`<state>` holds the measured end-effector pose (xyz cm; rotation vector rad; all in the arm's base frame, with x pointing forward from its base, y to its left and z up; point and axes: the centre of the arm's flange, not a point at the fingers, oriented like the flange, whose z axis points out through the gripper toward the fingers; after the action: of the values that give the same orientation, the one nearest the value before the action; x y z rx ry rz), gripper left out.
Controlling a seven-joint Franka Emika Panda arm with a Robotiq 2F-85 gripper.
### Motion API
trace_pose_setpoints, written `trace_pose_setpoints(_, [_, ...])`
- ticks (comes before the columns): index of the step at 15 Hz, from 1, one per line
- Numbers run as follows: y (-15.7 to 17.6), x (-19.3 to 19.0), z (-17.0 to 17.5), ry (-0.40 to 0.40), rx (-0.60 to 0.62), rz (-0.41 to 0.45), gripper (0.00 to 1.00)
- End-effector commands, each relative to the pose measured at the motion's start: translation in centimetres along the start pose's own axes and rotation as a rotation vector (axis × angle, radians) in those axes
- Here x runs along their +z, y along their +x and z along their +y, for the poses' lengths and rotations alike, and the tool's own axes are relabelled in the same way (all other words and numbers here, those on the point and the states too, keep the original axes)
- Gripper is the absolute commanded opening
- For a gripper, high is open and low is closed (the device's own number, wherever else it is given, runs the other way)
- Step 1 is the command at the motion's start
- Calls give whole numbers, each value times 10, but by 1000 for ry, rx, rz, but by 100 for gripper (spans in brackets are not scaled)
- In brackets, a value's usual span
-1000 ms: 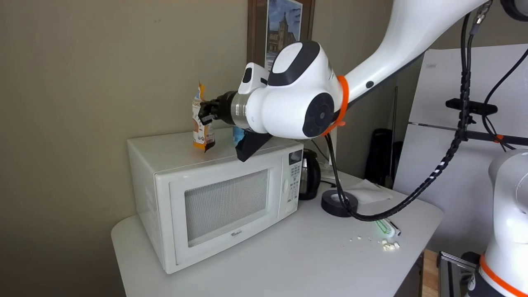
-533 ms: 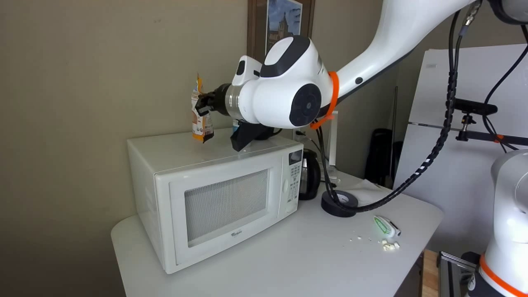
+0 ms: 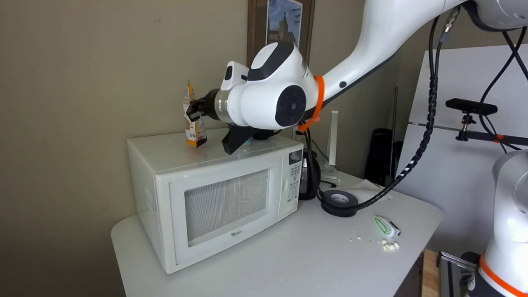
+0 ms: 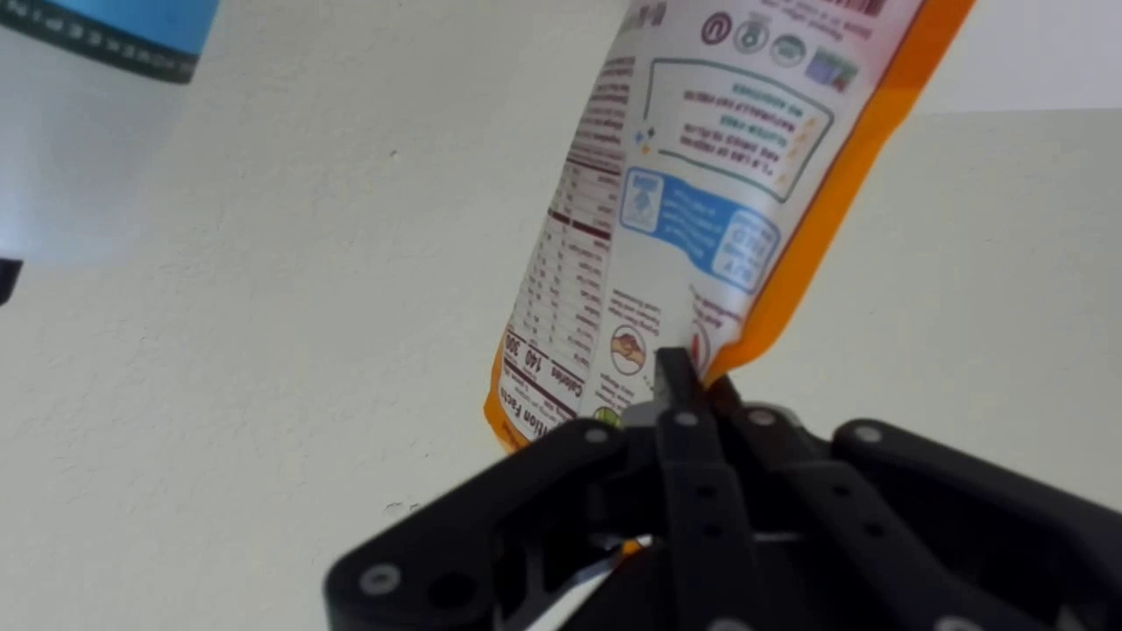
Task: Move the object to the top of the microwave
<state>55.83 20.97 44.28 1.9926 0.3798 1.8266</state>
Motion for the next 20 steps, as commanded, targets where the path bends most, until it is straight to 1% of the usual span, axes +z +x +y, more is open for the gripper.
trace_pose_setpoints(1, [-2,13,-12,35,0,-4,0])
trace_pose_setpoints(5, [-6,18,-19,42,0,-15,0])
trace_pose_setpoints(7, [-7,20,-20,40,7,-22,27])
trace_pose_setpoints(8, [-7,20,-19,37,6,-22,32])
trace_pose_setpoints(11, [-4,16,-17,27,10,-24,56])
trace_pose_setpoints(13, [2,6,-19,24,5,-8,72])
trace_pose_setpoints(15, [7,-8,-20,24,9,2,85])
trace_pose_setpoints(16, [8,-16,-21,29,16,0,94])
trace_pose_setpoints(17, [8,-27,-20,26,18,-5,99])
trace_pose_setpoints(19, [7,-53,-11,-14,24,-23,100])
trace_pose_setpoints(20, [5,-67,0,-53,34,-43,100])
